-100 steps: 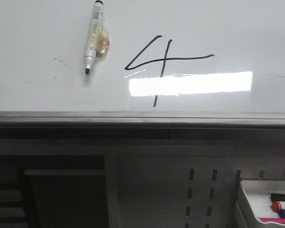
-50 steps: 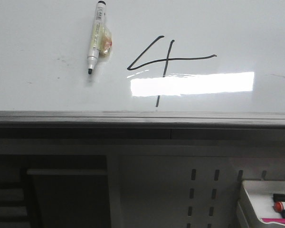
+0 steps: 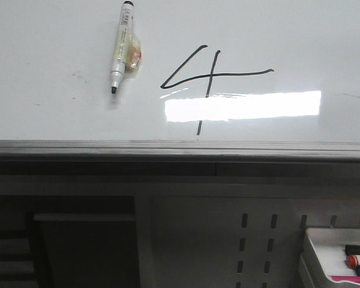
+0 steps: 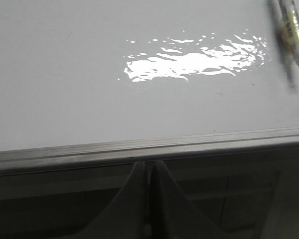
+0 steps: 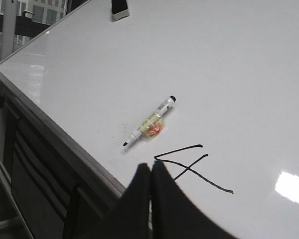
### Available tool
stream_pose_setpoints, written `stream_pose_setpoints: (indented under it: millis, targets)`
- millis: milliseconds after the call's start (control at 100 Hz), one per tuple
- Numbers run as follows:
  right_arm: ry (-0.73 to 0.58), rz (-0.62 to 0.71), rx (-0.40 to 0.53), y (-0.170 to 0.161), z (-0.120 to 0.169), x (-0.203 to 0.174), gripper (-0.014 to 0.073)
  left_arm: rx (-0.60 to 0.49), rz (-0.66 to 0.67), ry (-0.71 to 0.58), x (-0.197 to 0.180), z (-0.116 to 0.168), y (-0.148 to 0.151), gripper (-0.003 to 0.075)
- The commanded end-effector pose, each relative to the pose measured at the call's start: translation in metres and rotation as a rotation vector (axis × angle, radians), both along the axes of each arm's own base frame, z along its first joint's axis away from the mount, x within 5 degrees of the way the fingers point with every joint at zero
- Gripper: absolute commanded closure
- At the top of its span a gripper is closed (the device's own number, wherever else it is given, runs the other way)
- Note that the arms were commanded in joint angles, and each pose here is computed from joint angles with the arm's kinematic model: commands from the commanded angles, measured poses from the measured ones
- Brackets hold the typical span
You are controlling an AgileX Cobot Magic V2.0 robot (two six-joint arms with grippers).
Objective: Write number 4 on whiteboard
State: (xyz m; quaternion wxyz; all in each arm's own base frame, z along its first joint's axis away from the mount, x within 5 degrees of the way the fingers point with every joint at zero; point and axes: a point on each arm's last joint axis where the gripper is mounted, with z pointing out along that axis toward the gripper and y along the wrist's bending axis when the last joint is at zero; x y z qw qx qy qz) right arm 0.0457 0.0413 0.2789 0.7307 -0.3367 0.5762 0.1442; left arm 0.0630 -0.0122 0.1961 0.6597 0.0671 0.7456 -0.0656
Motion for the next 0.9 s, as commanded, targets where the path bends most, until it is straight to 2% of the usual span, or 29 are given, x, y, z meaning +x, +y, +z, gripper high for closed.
stream_pose_setpoints:
  millis: [0, 350, 480, 590, 890]
  targets:
    - [-0.061, -0.034, 0.064, -0.003, 0.015, 0.001, 0.0659, -0.042, 0.013, -0.074, 0.0, 0.001, 0.001, 0.0741]
    - [-0.061, -0.034, 0.064, -0.003, 0.015, 0.001, 0.0659, -0.01, 0.008, 0.096, -0.005, -0.018, 0.001, 0.0741]
    - [-0.061, -0.034, 0.064, -0.003, 0.015, 0.001, 0.0659, -0.039, 0.005, 0.137, -0.006, -0.021, 0.0, 0.0741]
    - [-0.061, -0.034, 0.064, -0.003, 0.015, 0.001, 0.0659, -0.105, -0.004, 0.19, -0.007, -0.025, -0.002, 0.0741]
    - [-0.061, -0.034, 0.064, -0.003, 0.015, 0.001, 0.0659, -0.112, -0.005, 0.195, -0.008, -0.025, -0.002, 0.0741]
